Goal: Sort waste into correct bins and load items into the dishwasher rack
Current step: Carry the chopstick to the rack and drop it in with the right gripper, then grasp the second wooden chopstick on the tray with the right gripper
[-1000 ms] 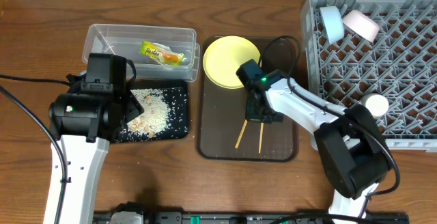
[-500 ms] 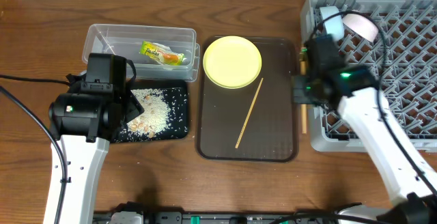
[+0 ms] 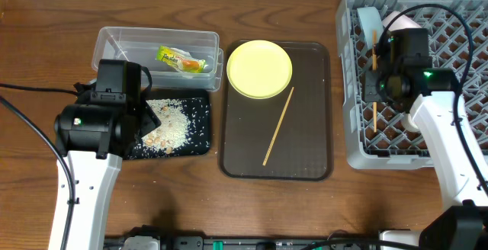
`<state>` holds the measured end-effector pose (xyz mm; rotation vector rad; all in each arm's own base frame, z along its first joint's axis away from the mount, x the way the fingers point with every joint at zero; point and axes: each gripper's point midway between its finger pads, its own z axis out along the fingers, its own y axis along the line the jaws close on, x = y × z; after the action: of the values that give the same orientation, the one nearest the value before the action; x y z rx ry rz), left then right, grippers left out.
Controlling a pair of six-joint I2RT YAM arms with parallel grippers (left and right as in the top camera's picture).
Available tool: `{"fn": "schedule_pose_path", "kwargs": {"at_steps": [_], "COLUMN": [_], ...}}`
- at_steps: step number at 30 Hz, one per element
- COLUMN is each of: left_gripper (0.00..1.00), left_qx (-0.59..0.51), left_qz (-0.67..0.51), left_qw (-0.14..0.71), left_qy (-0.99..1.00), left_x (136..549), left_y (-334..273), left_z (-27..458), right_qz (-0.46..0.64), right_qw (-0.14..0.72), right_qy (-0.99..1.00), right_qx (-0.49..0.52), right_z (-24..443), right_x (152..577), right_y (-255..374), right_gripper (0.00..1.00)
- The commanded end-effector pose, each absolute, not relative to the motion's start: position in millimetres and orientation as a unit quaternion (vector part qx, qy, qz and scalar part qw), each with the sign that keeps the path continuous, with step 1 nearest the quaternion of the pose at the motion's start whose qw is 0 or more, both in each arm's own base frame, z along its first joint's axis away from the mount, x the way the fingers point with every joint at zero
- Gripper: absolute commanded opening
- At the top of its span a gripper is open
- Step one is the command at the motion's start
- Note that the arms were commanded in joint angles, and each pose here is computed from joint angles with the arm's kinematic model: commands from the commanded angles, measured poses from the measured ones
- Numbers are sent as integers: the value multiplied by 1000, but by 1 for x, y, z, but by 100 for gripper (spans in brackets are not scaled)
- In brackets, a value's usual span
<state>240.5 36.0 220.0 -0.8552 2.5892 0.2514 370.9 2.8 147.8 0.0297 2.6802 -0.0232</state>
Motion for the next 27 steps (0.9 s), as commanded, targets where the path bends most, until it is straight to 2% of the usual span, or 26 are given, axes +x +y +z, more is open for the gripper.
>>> {"fn": "schedule_pose_path", "kwargs": {"at_steps": [1,11,14,17,22,27], "left_gripper": [81,81,81,81,82,81], "left_qx": [-301,-301,-300,-300,-301,-301], "left_qz": [97,97,97,97,97,97], "left_qw": [203,203,203,203,203,203], "left_qy": [927,927,927,927,927,927], "left_x": [240,240,240,240,240,241], "left_y": [39,39,39,39,39,39], "left_z": [222,222,222,222,222,222], "right_qz": [-4,5,3,3,12,26], "right_qw": [229,184,195,204,210,256], "right_qy": [973,983,981,979,977,964], "right_qx": [-22,-25,-24,-24,-33,-62], "right_z": [144,105,104,106,111,146], "right_x": [377,383,391,395,396,404], "right_y": [3,6,6,6,14,42], "right_gripper": [1,3,13,33,45,49]}}
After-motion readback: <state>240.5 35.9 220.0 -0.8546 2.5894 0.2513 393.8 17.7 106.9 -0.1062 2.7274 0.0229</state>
